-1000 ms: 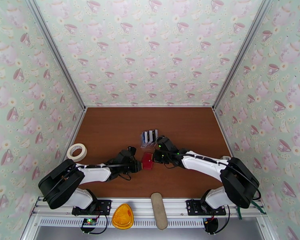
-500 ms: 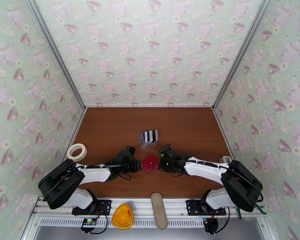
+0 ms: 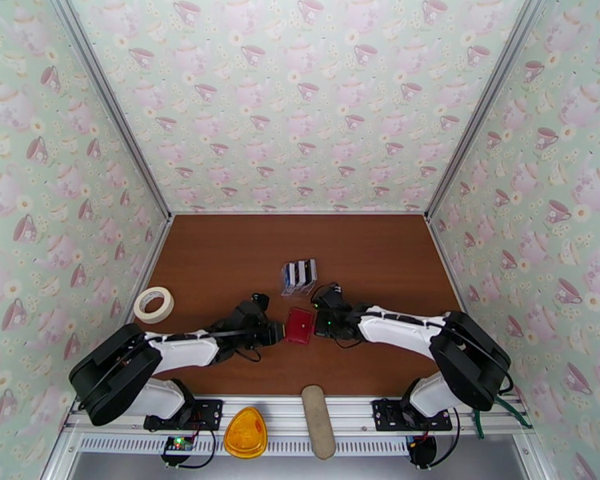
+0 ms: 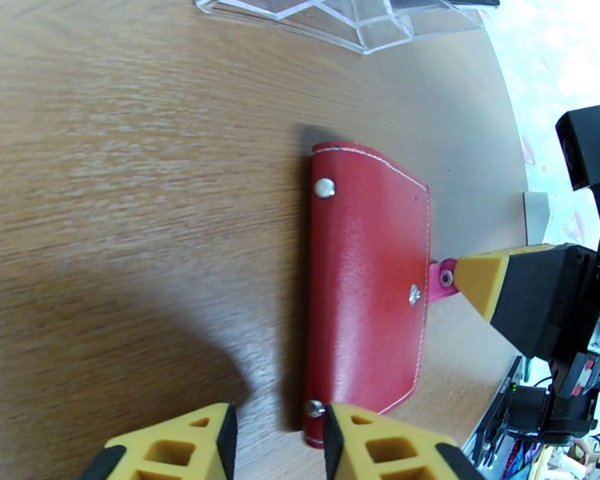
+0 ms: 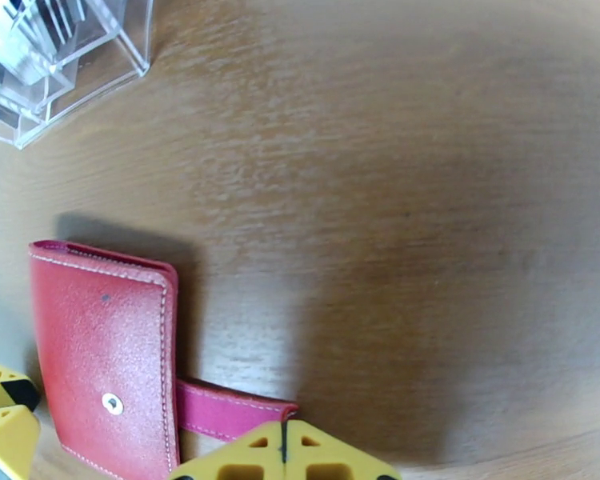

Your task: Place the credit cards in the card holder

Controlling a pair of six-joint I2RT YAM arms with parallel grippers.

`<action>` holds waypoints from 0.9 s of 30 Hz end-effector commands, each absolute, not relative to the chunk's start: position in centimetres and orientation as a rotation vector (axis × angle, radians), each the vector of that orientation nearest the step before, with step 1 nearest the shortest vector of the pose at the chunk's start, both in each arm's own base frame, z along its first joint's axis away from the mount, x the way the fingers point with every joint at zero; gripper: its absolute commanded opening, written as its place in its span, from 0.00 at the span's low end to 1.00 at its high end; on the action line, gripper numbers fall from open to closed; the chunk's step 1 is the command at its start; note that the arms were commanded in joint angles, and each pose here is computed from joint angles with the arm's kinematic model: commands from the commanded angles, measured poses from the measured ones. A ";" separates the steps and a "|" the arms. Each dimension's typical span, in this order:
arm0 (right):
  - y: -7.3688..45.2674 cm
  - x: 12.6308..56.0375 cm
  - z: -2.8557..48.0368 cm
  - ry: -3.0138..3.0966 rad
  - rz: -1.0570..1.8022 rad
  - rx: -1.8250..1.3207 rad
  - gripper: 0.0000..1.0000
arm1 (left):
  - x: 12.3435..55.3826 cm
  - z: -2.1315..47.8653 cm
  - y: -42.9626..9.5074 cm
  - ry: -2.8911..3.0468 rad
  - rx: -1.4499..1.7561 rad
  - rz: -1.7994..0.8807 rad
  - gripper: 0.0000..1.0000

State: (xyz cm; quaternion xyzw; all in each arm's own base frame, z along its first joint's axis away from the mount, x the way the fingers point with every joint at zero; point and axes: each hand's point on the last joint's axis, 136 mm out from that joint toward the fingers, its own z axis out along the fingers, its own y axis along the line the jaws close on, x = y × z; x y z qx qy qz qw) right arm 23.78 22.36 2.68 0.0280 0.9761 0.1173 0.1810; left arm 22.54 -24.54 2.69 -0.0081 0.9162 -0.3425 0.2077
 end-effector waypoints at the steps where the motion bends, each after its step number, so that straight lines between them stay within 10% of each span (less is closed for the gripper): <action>1: 20.9 24.3 2.2 2.757 0.187 0.016 0.00 | 22.8 2.7 -24.2 2.555 -0.014 -0.911 0.38; 27: 19.3 25.2 1.3 2.785 0.065 -0.033 0.19 | 23.4 2.5 -25.4 2.563 -0.004 -0.950 0.40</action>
